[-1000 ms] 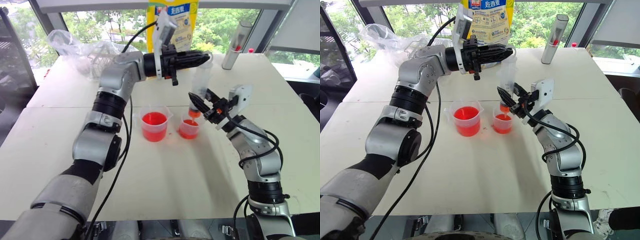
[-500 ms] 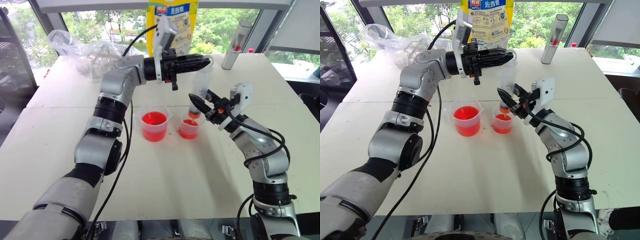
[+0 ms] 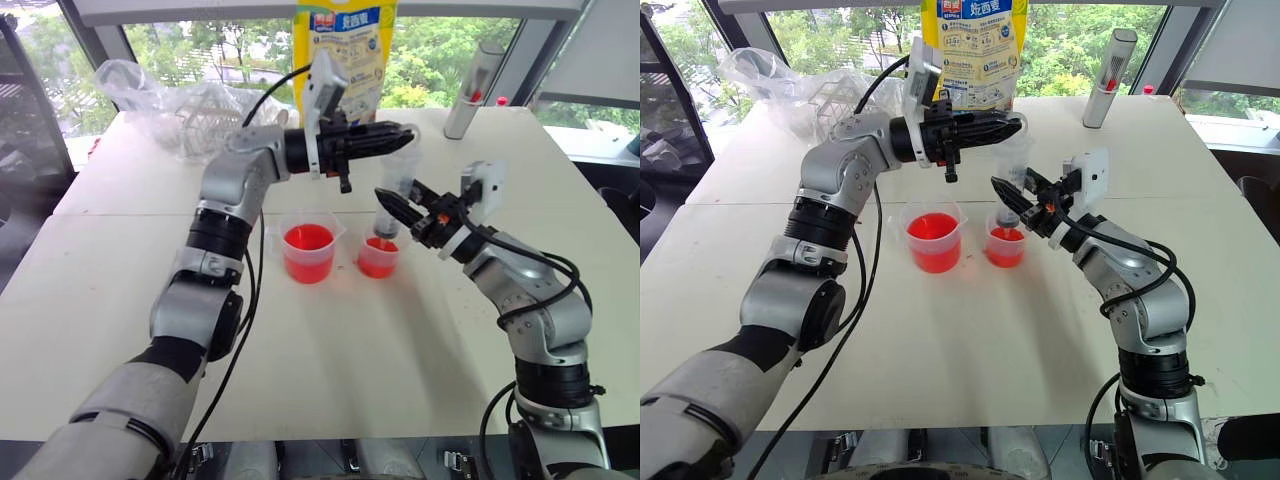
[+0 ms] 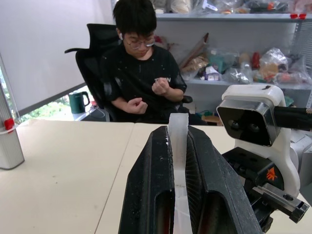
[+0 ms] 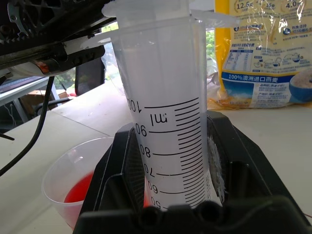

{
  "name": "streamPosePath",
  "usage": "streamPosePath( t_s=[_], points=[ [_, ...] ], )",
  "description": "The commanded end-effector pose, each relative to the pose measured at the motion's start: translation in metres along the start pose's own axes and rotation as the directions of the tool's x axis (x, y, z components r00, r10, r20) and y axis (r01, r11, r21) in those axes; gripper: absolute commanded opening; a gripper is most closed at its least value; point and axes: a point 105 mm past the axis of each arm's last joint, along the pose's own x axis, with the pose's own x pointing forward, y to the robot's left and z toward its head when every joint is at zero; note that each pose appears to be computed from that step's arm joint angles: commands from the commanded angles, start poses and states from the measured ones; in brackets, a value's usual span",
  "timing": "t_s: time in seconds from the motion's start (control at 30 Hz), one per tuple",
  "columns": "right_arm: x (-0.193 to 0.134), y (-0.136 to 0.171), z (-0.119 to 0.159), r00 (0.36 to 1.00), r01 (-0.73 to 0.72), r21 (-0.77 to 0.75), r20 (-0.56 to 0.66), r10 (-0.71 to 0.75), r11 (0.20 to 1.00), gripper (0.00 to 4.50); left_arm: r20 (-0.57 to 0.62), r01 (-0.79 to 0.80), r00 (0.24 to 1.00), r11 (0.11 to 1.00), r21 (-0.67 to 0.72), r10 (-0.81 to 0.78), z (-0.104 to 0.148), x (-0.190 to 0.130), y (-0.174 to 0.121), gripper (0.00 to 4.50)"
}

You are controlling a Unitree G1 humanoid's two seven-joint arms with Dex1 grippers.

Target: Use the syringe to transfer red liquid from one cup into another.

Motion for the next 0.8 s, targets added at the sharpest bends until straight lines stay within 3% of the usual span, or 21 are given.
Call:
streamPosePath(
  t_s=[0.03, 0.37, 0.47, 0.67, 0.7, 0.8],
  points=[
    [-0.006, 0.004, 0.075, 0.967, 0.012, -0.122, 0.254, 0.02, 0.992, 1.37, -0.128, 0.036, 0.991, 0.998, -0.056, -0.043, -0.036, 0.007, -0.009, 0.02],
    [-0.007, 0.004, 0.054, 0.981, 0.007, -0.105, 0.195, 0.014, 0.994, 1.37, -0.051, -0.051, 0.997, 0.998, 0.024, 0.053, -0.004, -0.003, 0.005, 0.02],
    [-0.007, 0.005, 0.05, 0.982, 0.006, -0.094, 0.19, 0.012, 0.996, 1.37, -0.018, -0.084, 0.996, 0.996, 0.035, 0.084, 0.007, -0.009, 0.008, 1.15],
    [-0.007, 0.004, 0.042, 0.985, 0.004, -0.083, 0.172, 0.01, 0.997, 1.37, 0.059, -0.175, 0.983, 0.983, 0.052, 0.172, 0.035, -0.035, 0.016, 4.12],
    [-0.007, 0.004, 0.041, 0.985, 0.004, -0.081, 0.17, 0.01, 0.997, 1.37, 0.073, -0.194, 0.979, 0.98, 0.05, 0.19, 0.04, -0.041, 0.018, 4.44],
    [-0.007, 0.004, 0.041, 0.986, 0.003, -0.08, 0.169, 0.01, 0.997, 1.37, 0.083, -0.221, 0.973, 0.974, 0.057, 0.216, 0.047, -0.054, 0.018, 4.44]
  ],
)
